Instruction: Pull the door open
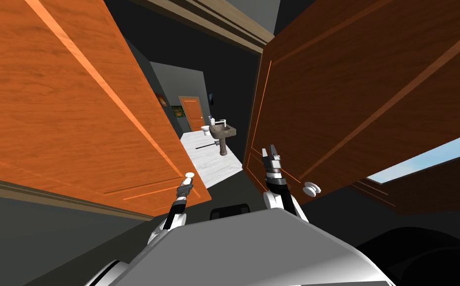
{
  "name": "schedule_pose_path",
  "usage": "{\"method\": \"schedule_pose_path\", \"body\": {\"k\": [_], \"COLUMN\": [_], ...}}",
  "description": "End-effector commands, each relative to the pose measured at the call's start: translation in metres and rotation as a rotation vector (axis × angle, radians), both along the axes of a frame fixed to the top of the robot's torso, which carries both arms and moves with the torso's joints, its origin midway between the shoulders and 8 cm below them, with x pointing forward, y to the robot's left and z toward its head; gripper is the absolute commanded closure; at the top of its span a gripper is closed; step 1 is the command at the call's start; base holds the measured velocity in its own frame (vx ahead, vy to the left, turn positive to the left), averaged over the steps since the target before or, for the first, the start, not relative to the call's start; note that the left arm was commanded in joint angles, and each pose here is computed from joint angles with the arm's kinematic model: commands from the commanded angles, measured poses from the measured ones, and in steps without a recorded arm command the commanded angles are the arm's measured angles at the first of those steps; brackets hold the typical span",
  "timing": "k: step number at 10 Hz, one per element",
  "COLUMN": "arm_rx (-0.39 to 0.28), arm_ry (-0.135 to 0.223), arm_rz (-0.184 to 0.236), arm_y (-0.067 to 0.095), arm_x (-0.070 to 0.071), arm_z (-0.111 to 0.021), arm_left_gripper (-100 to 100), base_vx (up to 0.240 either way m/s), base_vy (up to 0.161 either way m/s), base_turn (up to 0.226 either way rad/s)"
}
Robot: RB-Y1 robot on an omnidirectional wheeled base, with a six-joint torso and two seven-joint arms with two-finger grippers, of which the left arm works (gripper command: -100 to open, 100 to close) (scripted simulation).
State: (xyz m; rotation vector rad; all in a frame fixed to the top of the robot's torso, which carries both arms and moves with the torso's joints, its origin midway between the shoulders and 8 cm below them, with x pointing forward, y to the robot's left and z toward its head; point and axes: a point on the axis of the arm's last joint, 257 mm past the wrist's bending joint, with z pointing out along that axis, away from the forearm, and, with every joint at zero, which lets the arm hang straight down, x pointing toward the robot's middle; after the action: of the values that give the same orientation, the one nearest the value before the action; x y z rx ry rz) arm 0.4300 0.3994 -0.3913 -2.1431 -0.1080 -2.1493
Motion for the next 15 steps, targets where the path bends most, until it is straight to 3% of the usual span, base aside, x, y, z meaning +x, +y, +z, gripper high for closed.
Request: {"method": "schedule_pose_path", "body": {"k": [1,4,11,13,15], "arm_rx": [-0.003,-0.003,-0.019,-0.018,-0.02], "arm_ry": [0.0,0.0,0.001,0.01,0.009], "arm_rz": [-0.004,-0.004,-0.132,-0.136,-0.166], "arm_y": [-0.003,-0.003,-0.004,-0.006,-0.005], "arm_x": [0.0,0.0,-0.03,-0.032,-0.046], "arm_z": [0.0,0.0,0.0,-0.003,-0.004], "arm_left_gripper": [100,100,100,100,100], "base_vx": [-0.009,-0.002,-0.2,-0.121,-0.201], "base_vy": [0.003,0.0,0.064,0.053,0.064], "base_turn": [-0.013,-0.001,-0.118,-0.052,-0.16]}}
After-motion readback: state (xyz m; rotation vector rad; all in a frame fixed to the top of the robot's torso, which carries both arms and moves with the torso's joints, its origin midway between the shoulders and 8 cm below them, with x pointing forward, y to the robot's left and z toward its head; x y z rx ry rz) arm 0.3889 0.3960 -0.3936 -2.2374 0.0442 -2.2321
